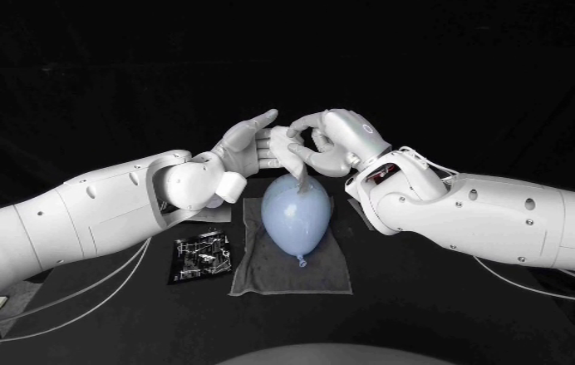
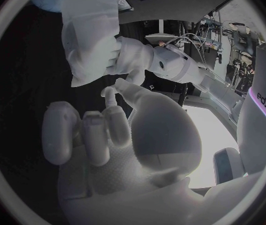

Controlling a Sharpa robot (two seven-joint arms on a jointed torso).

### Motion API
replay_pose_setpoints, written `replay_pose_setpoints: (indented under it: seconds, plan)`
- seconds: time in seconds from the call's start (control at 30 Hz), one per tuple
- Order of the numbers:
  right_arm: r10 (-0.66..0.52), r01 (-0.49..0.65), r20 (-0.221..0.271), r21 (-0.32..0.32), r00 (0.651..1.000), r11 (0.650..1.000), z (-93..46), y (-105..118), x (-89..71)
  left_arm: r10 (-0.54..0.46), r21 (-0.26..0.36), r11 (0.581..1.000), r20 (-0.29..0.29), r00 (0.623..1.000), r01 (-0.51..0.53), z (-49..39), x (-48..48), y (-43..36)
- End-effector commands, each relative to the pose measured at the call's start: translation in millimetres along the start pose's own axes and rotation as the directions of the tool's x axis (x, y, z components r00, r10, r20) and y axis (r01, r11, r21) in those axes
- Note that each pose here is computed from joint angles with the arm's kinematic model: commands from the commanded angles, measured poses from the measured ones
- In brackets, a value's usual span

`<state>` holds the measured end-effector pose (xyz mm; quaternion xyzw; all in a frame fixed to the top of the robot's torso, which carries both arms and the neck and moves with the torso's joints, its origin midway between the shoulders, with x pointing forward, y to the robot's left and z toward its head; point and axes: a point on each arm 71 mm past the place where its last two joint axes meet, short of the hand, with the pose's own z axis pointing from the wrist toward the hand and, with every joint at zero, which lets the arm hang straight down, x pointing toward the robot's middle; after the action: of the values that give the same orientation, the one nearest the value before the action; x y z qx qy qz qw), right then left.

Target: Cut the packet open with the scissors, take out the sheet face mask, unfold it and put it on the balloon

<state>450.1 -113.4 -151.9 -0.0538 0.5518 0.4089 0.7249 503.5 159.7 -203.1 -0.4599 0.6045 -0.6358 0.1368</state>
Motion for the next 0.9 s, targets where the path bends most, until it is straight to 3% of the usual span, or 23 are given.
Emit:
replay_pose_setpoints:
  seconds: [0.03, 0.37, 0.73, 0.9]
  plan:
    - [-0.075, 0.075, -0.009, -0.003, 0.997, 0.997, 0.4, 0, 0.6, -0.009, 0.011, 1.0, -0.01, 1.0, 0.009, 1.1, 3.8, -1.3]
    - [-0.091, 0.091, -0.036, 0.01, 0.995, 0.996, -14.1, -1, -0.3, -0.016, 0.033, 0.999, -0.049, 0.999, 0.017, -0.4, 5.4, -3.3]
    - [-0.074, 0.074, 0.001, 0.016, 0.997, 0.997, -32.1, -2, -9.2, -0.021, 0.048, 0.999, -0.08, 0.997, 0.025, -2.5, 4.7, -5.0]
    - [-0.079, 0.079, -0.008, 0.022, 0.997, 0.997, -36.9, -5, -8.6, -0.023, 0.049, 0.998, -0.097, 0.995, 0.028, -2.7, 4.8, -5.0]
